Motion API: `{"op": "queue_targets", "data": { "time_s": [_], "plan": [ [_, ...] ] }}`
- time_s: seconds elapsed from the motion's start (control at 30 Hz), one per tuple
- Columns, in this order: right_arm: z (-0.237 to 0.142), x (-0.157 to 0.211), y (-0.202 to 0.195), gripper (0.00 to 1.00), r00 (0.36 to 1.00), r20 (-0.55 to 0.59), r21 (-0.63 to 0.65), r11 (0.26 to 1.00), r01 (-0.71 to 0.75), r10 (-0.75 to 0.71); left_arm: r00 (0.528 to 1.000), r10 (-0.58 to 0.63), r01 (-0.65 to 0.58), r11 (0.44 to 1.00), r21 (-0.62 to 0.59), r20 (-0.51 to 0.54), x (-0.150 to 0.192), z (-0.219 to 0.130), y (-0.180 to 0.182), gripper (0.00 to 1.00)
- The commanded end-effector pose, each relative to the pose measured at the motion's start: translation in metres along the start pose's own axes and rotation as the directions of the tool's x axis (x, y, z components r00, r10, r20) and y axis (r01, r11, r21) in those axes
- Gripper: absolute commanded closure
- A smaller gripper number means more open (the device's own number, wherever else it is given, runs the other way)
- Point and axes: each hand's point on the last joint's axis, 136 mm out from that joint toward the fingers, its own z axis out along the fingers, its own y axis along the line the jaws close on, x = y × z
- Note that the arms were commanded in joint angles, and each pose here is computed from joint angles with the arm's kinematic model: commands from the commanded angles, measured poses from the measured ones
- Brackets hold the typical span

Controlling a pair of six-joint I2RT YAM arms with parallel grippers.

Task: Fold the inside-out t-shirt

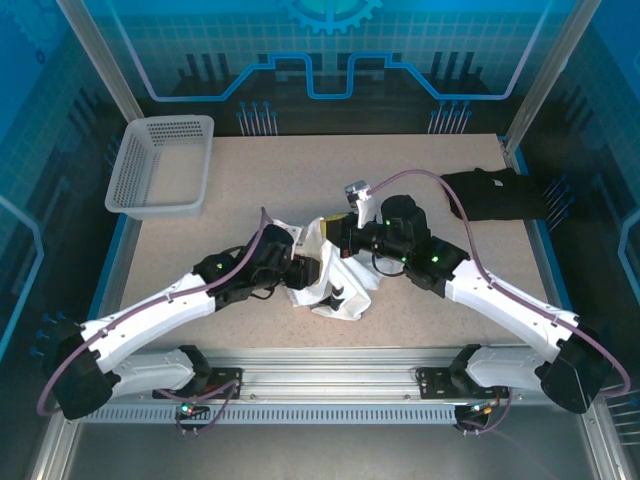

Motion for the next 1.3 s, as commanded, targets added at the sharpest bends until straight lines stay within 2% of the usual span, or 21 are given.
{"op": "queue_targets", "data": {
  "time_s": [0.0, 0.13, 0.2, 0.33, 0.53, 0.63, 0.77, 0.9, 1.07, 1.17, 1.27],
  "plan": [
    [-0.011, -0.014, -0.003, 1.00, 0.998, 0.047, 0.023, 0.999, 0.029, -0.030, 0.999, 0.009, -0.010, 0.999, 0.030, 0.039, -0.014, 0.002, -0.012, 0.64],
    [-0.023, -0.012, -0.013, 1.00, 0.997, 0.037, 0.085, 0.994, 0.061, -0.064, 0.995, 0.041, -0.051, 0.992, 0.112, 0.090, -0.026, -0.007, -0.027, 0.87],
    [-0.030, -0.008, -0.022, 1.00, 0.996, 0.018, 0.134, 0.987, 0.085, -0.088, 0.989, 0.057, -0.082, 0.978, 0.191, 0.135, -0.032, -0.019, -0.038, 0.92],
    [-0.046, 0.006, -0.042, 1.00, 0.994, -0.042, 0.199, 0.974, 0.107, -0.100, 0.967, 0.067, -0.153, 0.924, 0.350, 0.246, -0.041, -0.057, -0.056, 0.91],
    [-0.050, 0.022, -0.040, 0.98, 0.991, -0.104, 0.127, 0.987, 0.100, -0.087, 0.930, 0.007, -0.217, 0.818, 0.533, 0.368, -0.055, -0.097, -0.072, 0.93],
    [-0.045, 0.031, -0.039, 0.92, 0.984, -0.165, 0.107, 0.991, 0.086, -0.068, 0.925, -0.008, -0.229, 0.786, 0.574, 0.380, -0.059, -0.102, -0.077, 0.94],
    [-0.047, 0.046, -0.053, 0.83, 0.962, -0.269, 0.175, 0.980, 0.090, -0.040, 0.913, -0.059, -0.211, 0.780, 0.590, 0.405, -0.066, -0.105, -0.074, 0.96],
    [-0.059, 0.053, -0.061, 0.78, 0.946, -0.315, 0.218, 0.964, 0.153, -0.079, 0.883, -0.192, -0.142, 0.761, 0.633, 0.428, -0.077, -0.112, -0.069, 0.98],
    [-0.072, 0.043, -0.032, 0.71, 0.940, -0.238, 0.122, 0.953, 0.279, -0.245, 0.856, -0.356, 0.004, 0.729, 0.684, 0.375, -0.085, -0.109, -0.061, 0.99],
    [-0.074, 0.034, -0.002, 0.66, 0.944, -0.132, 0.008, 0.952, 0.306, -0.302, 0.860, -0.349, 0.020, 0.752, 0.659, 0.372, -0.081, -0.103, -0.060, 1.00],
    [-0.065, 0.036, 0.015, 0.64, 0.947, -0.109, -0.079, 0.953, 0.294, -0.301, 0.868, -0.317, 0.003, 0.772, 0.636, 0.381, -0.077, -0.100, -0.064, 1.00]
  ]
}}
